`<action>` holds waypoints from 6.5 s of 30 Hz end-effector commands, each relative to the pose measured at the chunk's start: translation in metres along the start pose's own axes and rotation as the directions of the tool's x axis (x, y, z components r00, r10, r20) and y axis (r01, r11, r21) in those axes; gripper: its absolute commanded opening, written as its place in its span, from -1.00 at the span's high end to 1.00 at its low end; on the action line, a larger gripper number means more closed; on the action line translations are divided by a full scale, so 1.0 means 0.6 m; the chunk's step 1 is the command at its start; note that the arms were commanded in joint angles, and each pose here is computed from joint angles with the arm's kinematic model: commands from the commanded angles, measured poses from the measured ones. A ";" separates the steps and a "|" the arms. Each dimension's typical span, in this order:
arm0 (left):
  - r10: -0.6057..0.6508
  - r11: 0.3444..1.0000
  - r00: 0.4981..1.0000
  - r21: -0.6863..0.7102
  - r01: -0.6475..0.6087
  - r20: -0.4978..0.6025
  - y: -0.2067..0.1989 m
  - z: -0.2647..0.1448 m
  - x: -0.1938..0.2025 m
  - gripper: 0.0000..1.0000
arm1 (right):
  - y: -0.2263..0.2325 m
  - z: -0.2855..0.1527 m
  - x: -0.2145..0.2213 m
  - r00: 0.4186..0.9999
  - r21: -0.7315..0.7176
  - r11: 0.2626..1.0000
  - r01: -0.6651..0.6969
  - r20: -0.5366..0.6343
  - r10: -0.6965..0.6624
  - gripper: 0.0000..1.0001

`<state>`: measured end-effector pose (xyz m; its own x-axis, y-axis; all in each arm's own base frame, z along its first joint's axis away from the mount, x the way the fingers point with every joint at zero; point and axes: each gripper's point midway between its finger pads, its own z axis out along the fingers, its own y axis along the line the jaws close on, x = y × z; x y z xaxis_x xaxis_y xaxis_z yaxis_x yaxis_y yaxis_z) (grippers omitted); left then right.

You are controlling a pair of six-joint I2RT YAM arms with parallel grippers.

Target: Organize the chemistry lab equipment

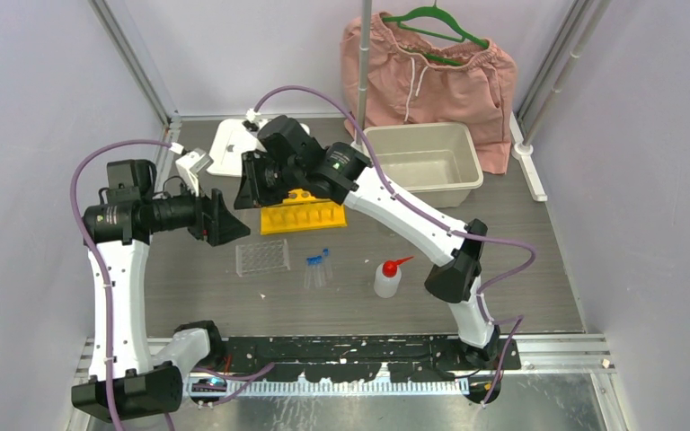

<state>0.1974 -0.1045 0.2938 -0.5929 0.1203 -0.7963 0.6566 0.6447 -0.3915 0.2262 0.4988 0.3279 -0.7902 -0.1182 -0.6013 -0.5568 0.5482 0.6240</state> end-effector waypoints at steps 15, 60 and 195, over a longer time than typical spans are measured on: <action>-0.157 0.954 0.986 -0.267 0.137 -0.054 0.089 -0.005 0.002 -0.99 | -0.286 -0.104 -0.065 0.852 0.604 0.788 0.116 0.347 -0.392 0.99; -0.225 0.927 0.967 -0.331 0.175 -0.119 0.120 -0.005 0.021 -0.99 | -0.410 0.002 -0.010 0.820 0.678 0.725 0.121 0.344 -0.458 0.99; -0.129 0.989 0.992 -0.075 0.128 -0.012 -0.022 -0.027 -0.004 -0.70 | -0.016 -0.034 -0.030 0.914 0.170 0.985 -0.039 0.404 -0.034 0.98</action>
<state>0.1912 -0.0852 0.2855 -0.7251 0.0722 -0.6849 0.4728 0.7752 -0.4189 0.2271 0.4513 0.3006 -0.6602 0.0886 -0.7458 -0.4390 0.7602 0.4789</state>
